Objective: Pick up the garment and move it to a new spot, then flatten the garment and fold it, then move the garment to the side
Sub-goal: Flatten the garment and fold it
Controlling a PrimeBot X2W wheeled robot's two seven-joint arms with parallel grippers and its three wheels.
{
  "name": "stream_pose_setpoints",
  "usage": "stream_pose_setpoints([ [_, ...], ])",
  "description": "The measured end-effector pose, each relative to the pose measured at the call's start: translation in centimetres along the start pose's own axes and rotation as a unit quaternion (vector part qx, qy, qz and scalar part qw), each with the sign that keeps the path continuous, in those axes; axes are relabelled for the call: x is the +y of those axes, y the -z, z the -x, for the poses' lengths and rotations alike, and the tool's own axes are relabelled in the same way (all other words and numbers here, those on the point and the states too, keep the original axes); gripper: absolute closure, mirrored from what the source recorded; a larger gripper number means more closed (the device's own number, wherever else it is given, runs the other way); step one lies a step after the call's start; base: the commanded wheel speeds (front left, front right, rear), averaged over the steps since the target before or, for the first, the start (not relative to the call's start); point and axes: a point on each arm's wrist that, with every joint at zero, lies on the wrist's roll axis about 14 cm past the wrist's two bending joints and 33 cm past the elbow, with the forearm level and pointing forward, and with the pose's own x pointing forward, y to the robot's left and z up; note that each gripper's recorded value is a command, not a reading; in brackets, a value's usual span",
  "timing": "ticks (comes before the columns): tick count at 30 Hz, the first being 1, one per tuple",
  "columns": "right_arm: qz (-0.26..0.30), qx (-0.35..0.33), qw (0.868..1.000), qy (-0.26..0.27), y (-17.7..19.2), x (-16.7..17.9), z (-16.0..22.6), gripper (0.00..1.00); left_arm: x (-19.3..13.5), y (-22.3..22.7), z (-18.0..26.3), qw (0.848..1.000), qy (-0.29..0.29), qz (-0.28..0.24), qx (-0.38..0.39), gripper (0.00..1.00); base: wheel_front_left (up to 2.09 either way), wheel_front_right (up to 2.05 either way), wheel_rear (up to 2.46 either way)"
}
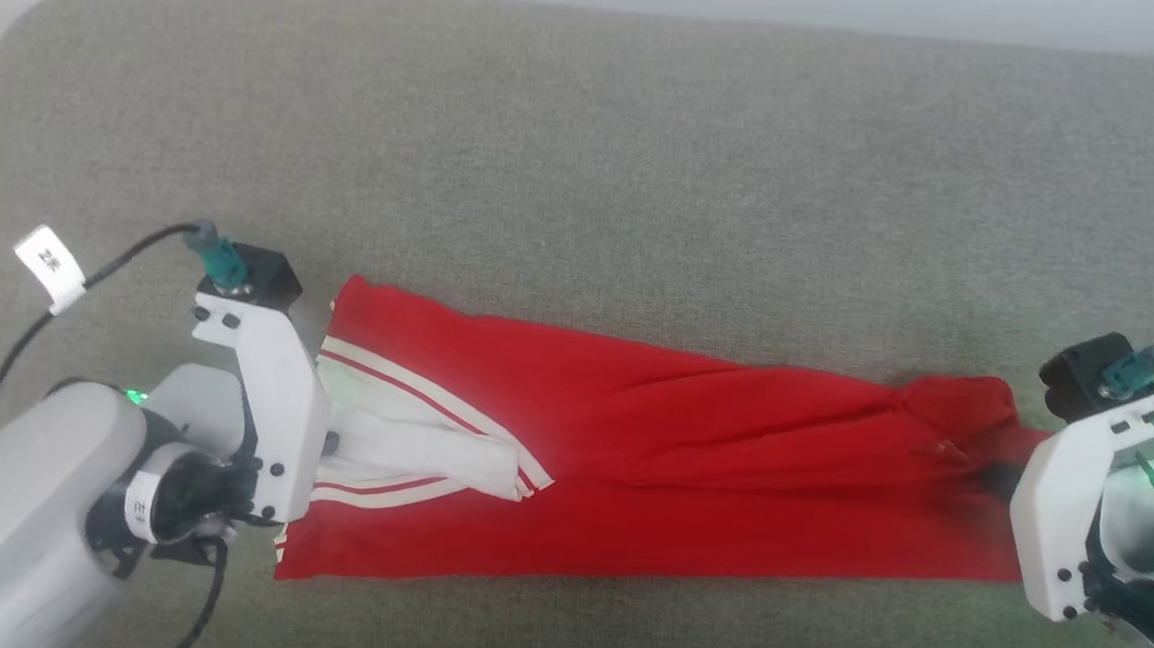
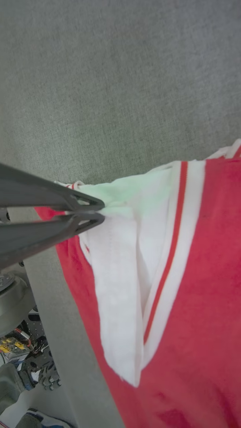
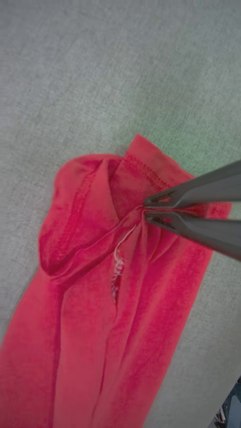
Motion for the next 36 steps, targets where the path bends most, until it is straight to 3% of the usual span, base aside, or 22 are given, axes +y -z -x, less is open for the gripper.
stream_pose_setpoints([
  [11, -0.021, -0.049, 0.999, 0.012, -1.6, -0.6, 2.4, 0.00, -0.3, -1.1, 1.5, 0.996, 0.006, -0.012, -0.090, 0.00, 0.00, 0.00, 0.00],
  [17, -0.044, -0.071, 0.996, 0.025, -2.1, -1.3, 3.7, 0.00, -0.1, -2.3, 3.5, 0.982, 0.000, -0.028, -0.187, 0.00, 0.00, 0.00, 0.00],
  [28, -0.077, -0.046, 0.996, 0.030, -1.0, -1.9, 3.3, 0.00, 3.0, -2.6, 7.8, 0.928, -0.047, 0.010, -0.369, 0.00, 0.00, 0.00, 0.00],
  [36, -0.090, -0.006, 0.996, 0.021, 0.3, -1.7, 1.2, 0.00, 6.5, -0.5, 10.1, 0.886, -0.109, 0.043, -0.448, 0.00, 0.00, 0.00, 0.00],
])
